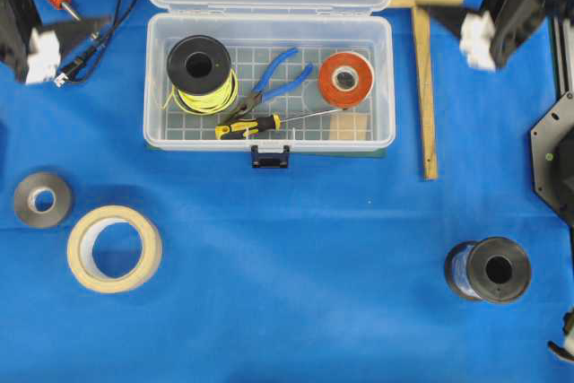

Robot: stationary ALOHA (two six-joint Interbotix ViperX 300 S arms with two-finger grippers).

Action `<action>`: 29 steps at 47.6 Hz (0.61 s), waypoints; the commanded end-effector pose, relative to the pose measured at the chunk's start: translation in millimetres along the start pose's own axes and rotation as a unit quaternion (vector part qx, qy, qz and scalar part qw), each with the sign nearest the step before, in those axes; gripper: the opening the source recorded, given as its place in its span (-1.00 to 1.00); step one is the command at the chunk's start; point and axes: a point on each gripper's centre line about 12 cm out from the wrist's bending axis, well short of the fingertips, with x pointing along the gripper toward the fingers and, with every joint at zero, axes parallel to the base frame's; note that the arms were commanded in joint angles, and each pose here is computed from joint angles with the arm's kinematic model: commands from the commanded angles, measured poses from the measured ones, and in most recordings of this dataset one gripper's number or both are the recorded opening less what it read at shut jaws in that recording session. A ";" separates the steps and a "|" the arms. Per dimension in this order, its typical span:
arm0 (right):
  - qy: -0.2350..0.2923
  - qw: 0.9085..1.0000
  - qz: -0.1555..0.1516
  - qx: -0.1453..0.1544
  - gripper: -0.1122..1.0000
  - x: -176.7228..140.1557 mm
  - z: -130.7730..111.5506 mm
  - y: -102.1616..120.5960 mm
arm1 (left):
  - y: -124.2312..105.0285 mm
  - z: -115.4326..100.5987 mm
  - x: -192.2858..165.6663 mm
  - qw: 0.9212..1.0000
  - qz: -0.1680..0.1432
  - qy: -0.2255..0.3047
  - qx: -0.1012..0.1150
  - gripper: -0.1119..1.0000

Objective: Open the tool box with both arms.

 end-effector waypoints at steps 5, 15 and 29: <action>0.009 0.996 0.082 -0.036 0.70 -6.3 -2.7 45.1 | -33.0 10.2 -14.1 0.997 -0.071 -0.034 0.022 0.83; 0.018 0.986 0.151 -0.073 0.70 -13.0 -11.0 83.4 | -61.1 12.2 -28.4 0.988 -0.137 -0.056 0.044 0.83; 0.027 0.984 0.159 -0.080 0.70 -14.1 -14.9 87.8 | -64.8 9.0 -32.0 0.987 -0.148 -0.050 0.049 0.83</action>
